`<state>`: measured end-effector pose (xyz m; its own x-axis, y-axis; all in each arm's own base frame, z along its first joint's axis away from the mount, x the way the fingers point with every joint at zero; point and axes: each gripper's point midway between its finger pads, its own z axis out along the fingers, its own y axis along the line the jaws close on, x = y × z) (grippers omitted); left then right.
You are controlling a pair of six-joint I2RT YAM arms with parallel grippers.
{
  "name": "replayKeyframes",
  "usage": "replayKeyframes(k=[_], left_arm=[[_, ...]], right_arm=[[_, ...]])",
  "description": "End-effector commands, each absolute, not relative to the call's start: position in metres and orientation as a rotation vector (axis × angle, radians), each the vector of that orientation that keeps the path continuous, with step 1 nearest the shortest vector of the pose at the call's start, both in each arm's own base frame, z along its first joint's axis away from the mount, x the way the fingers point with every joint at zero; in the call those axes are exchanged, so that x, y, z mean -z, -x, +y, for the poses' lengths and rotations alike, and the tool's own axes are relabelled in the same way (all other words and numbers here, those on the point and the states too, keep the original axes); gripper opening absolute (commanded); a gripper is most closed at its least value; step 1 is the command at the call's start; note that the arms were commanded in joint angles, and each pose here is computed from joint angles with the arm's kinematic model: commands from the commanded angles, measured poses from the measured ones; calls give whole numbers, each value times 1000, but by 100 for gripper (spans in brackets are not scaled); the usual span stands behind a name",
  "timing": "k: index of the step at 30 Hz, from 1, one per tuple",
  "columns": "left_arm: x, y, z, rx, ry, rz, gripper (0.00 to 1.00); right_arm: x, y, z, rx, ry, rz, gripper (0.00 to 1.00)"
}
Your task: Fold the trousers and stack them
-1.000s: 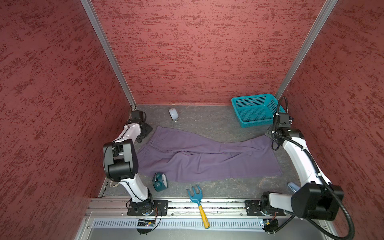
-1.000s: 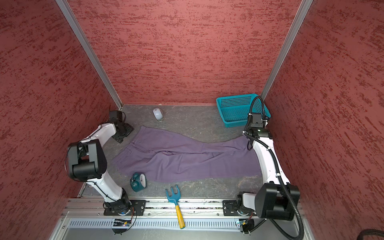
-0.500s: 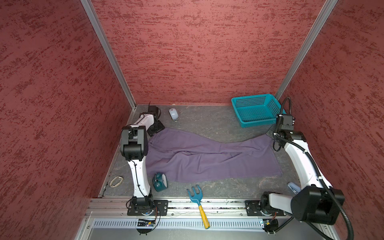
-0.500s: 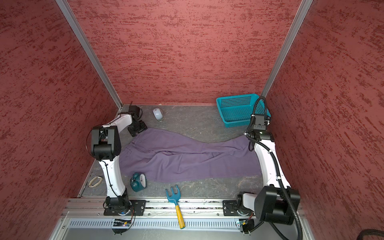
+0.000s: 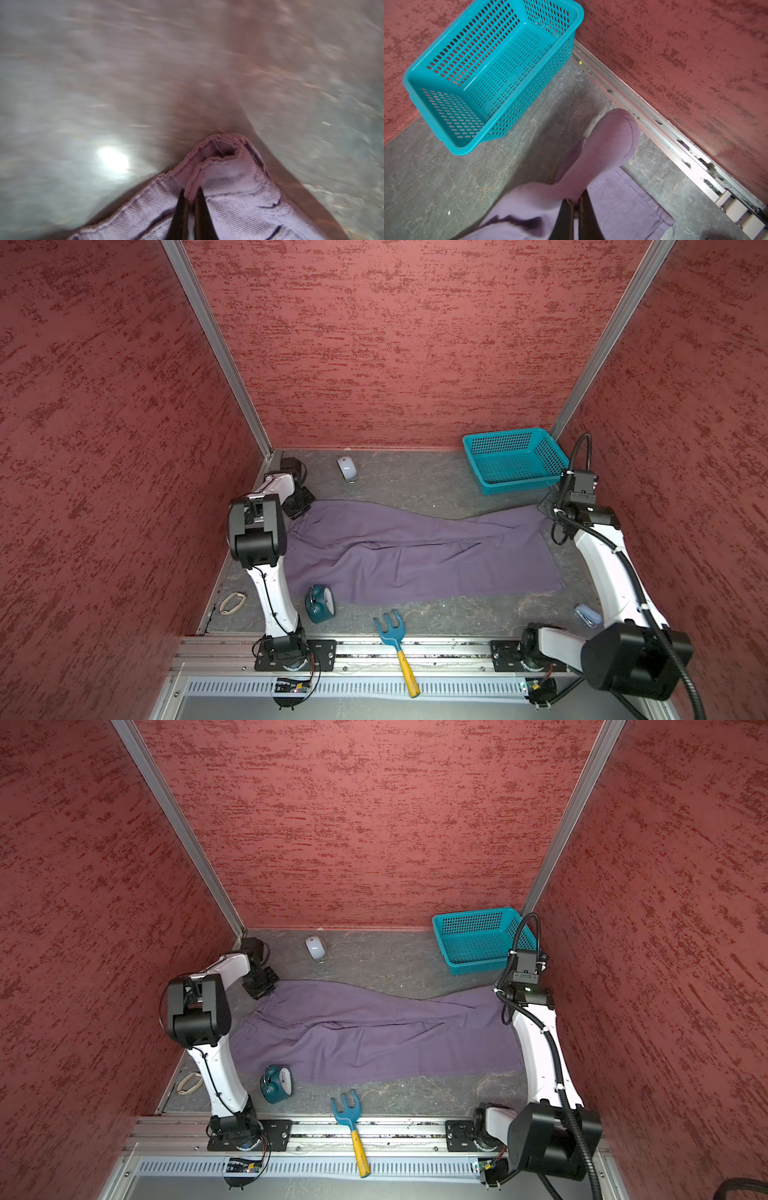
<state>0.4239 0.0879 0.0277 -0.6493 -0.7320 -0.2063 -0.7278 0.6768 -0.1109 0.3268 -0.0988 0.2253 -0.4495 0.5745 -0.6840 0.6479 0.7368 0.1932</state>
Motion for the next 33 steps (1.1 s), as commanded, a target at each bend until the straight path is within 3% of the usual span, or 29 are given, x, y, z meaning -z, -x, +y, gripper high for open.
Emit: replayKeyframes(k=[1, 7, 12, 20, 24, 25, 27, 29, 33], left_arm=[[-49, -409, 127, 1, 1329, 2513, 0], [-74, -394, 159, -19, 1423, 2377, 0], [-75, -405, 158, 35, 1438, 2364, 0], [-73, -430, 160, 83, 1419, 2346, 0], [-69, -442, 161, 112, 1436, 2339, 0], [-67, -444, 162, 114, 1439, 2336, 0], [-66, -449, 163, 124, 1442, 2328, 0], [-65, -452, 163, 129, 1441, 2322, 0], [-66, -456, 163, 151, 1445, 2307, 0]], right_arm=[[-252, -331, -98, 76, -902, 2106, 0], [-255, -353, -78, -110, -865, 2097, 0], [-225, -383, -45, -381, -850, 2180, 0], [-215, -411, -75, -195, -858, 2170, 0], [-184, -435, -89, -100, -882, 2229, 0], [-176, -439, -91, -85, -887, 2249, 3], [-160, -447, -93, -67, -894, 2289, 18], [-148, -453, -94, -63, -903, 2317, 44], [-148, -456, -95, -63, -907, 2307, 62]])
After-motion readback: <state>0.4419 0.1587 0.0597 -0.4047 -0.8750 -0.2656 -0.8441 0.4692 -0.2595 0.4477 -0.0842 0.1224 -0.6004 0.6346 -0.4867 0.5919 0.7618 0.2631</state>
